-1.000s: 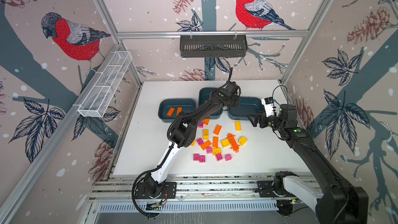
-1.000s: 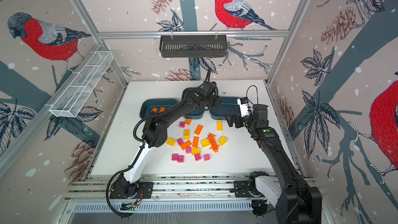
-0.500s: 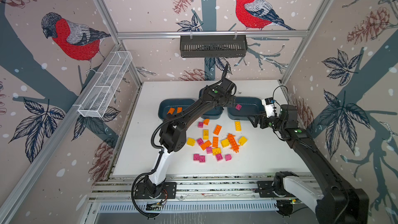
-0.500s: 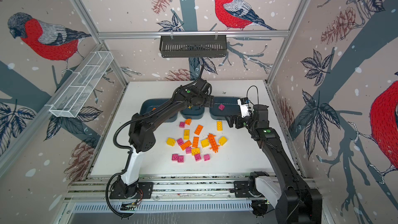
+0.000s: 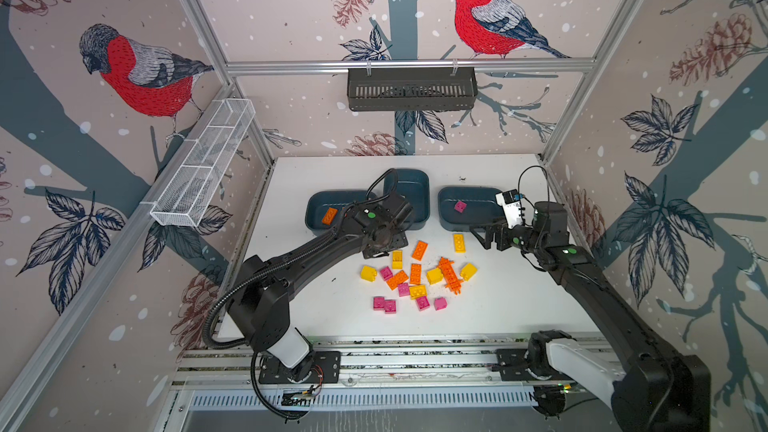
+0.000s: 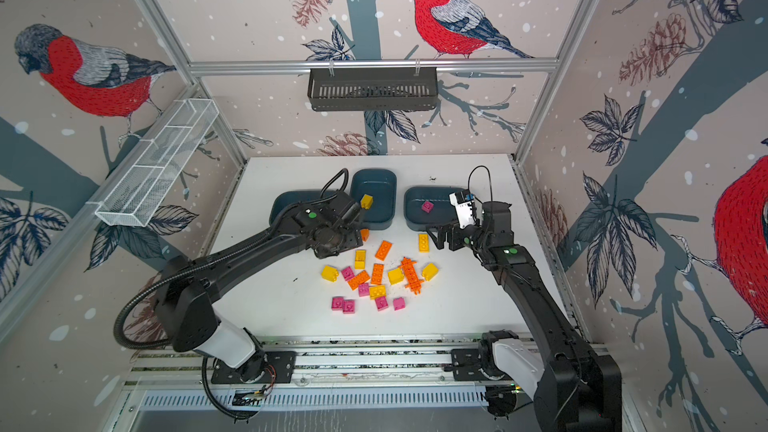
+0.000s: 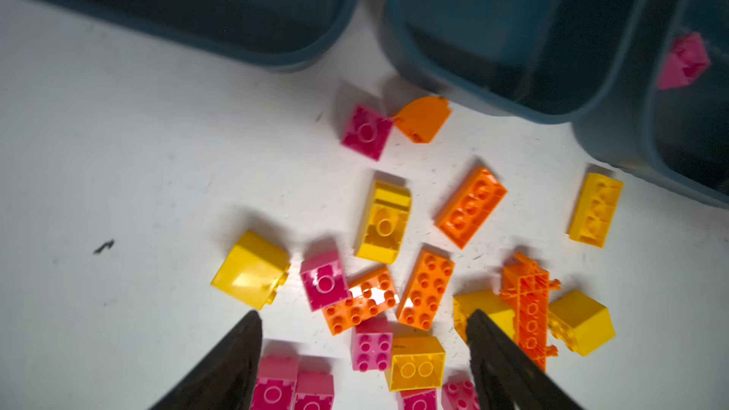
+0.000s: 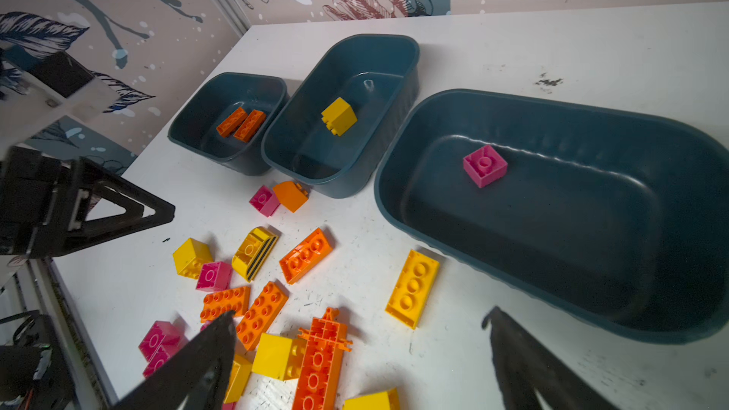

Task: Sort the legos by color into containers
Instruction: 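Grasp a yellow square brick from the pile with the left gripper, then carry the yellow brick to the middle bin and release it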

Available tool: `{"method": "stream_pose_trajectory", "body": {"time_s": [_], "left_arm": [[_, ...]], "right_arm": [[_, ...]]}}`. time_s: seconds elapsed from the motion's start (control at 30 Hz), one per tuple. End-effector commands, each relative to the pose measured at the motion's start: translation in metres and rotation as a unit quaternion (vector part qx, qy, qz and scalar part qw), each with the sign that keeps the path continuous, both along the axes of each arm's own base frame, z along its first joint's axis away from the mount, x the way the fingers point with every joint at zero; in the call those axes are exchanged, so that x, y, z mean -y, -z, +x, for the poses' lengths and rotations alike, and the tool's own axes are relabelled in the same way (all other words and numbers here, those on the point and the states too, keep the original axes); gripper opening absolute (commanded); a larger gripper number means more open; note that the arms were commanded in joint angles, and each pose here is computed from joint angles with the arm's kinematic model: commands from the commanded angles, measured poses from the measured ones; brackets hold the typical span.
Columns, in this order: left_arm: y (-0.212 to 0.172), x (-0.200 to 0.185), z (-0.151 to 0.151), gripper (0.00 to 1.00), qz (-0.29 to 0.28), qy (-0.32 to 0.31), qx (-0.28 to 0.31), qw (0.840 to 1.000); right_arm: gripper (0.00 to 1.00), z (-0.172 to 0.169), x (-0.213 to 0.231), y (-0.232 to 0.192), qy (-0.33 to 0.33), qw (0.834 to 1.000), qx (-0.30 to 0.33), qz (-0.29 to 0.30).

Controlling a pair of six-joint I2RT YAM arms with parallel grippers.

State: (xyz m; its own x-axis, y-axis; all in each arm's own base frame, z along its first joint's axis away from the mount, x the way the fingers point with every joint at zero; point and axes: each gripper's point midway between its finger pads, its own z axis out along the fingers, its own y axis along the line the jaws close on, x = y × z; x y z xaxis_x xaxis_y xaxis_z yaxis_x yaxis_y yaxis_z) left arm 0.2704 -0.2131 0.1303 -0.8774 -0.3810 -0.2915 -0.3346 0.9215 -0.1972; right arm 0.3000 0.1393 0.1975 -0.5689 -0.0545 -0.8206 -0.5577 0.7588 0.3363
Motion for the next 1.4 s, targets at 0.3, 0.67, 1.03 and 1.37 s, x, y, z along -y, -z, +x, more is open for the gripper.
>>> {"method": "stream_pose_trajectory", "body": {"time_s": [0.3,0.67,1.03,1.37], "left_arm": [[0.052,-0.049,-0.019,0.81,-0.029,-0.260,-0.034,0.965],[0.100,-0.047,-0.025,0.68,-0.012,-0.262,-0.077,0.962],[0.099,-0.045,-0.023,0.32,-0.011,-0.239,-0.070,0.968],[-0.003,-0.029,0.038,0.27,0.000,-0.109,0.063,0.992]], "right_arm": [[0.99,-0.018,-0.034,0.008,-0.058,0.998,-0.012,0.017],[1.00,-0.016,-0.034,0.016,-0.060,0.998,-0.020,0.008],[0.99,-0.013,-0.034,0.018,-0.060,0.998,-0.025,0.003],[0.99,-0.009,-0.034,0.009,-0.058,0.998,-0.016,0.004]]}}
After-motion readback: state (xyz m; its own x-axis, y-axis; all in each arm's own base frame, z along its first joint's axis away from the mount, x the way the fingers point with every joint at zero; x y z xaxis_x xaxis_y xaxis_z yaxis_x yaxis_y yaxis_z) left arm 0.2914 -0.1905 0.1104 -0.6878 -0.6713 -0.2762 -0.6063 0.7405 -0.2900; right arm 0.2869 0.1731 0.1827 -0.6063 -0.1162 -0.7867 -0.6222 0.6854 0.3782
